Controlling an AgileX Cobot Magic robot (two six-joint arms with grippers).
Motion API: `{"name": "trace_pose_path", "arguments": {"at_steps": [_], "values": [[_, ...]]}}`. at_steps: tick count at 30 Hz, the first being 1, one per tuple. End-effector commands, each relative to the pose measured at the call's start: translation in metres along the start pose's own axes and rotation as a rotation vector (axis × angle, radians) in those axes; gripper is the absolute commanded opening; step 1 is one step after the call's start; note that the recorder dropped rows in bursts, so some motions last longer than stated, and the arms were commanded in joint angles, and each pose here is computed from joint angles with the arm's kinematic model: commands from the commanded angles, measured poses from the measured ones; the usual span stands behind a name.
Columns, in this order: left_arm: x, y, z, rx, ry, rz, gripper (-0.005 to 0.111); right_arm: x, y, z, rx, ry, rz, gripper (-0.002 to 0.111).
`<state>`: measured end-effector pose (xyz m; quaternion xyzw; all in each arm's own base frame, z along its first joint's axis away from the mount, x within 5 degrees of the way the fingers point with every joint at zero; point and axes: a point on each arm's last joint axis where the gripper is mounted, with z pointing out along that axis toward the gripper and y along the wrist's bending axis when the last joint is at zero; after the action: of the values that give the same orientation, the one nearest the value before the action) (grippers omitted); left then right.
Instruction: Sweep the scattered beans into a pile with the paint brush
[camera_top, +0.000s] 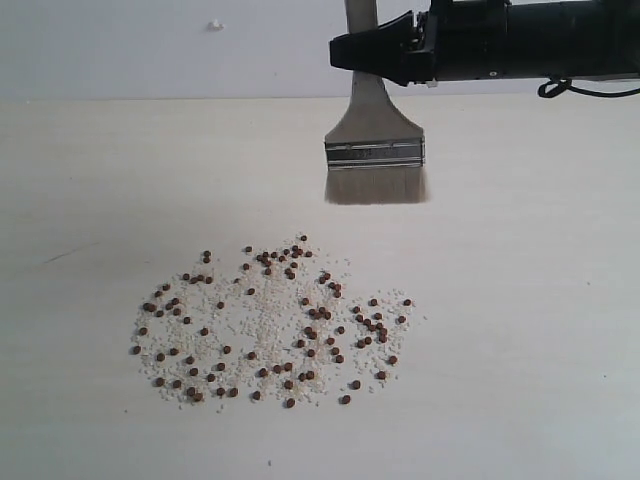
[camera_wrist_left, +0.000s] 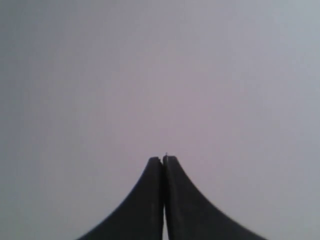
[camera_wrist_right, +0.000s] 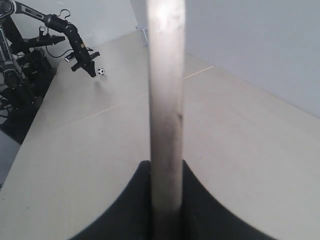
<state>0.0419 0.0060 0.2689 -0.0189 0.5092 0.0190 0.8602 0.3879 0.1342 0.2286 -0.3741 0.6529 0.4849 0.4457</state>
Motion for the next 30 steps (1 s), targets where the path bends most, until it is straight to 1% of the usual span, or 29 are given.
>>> {"name": "trace_pose_path", "arguments": {"at_steps": [1,4,5,7,10,13,16,18,20,23,25,27,30], "values": [[0.033,-0.002,-0.007,0.022,0.178,-0.017,0.000,-0.006,0.002,0.000,-0.009,-0.023,-0.015,0.000],[0.040,-0.003,-0.009,0.029,0.230,-0.046,0.000,-0.007,0.002,0.000,-0.005,-0.033,-0.042,0.000],[0.045,-0.005,-0.011,0.043,0.287,-0.047,0.000,-0.007,0.002,0.001,-0.007,-0.036,-0.062,0.000],[0.051,-0.006,-0.013,0.060,0.357,-0.048,0.000,-0.007,0.005,0.005,-0.016,-0.036,-0.126,0.000],[0.061,-0.009,-0.017,0.093,0.482,-0.047,0.000,-0.006,0.013,0.017,-0.047,-0.032,-0.267,0.000],[0.068,-0.012,-0.022,0.109,0.572,-0.092,0.000,-0.014,0.023,0.034,-0.102,-0.015,-0.324,0.000],[0.069,-0.013,-0.023,0.109,0.597,-0.152,0.000,-0.021,0.023,0.050,-0.130,0.006,-0.382,0.000],[0.069,-0.013,-0.023,0.110,0.599,-0.149,0.000,-0.025,0.021,0.060,-0.139,0.000,-0.408,0.000],[0.070,-0.014,-0.023,0.109,0.604,-0.170,0.000,-0.028,0.017,0.065,-0.153,-0.010,-0.423,0.000],[0.070,-0.014,-0.023,0.110,0.604,-0.165,0.000,-0.031,0.009,0.070,-0.147,-0.006,-0.452,0.000],[0.070,-0.014,-0.023,0.110,0.604,-0.165,0.000,-0.034,0.005,0.071,-0.108,0.026,-0.487,0.000],[0.070,-0.014,-0.023,0.110,0.604,-0.165,0.000,-0.037,0.001,0.070,-0.049,0.096,-0.545,0.000],[0.070,-0.014,-0.023,0.110,0.604,-0.163,0.000,-0.040,-0.007,0.064,0.083,0.238,-0.660,0.000]]}}
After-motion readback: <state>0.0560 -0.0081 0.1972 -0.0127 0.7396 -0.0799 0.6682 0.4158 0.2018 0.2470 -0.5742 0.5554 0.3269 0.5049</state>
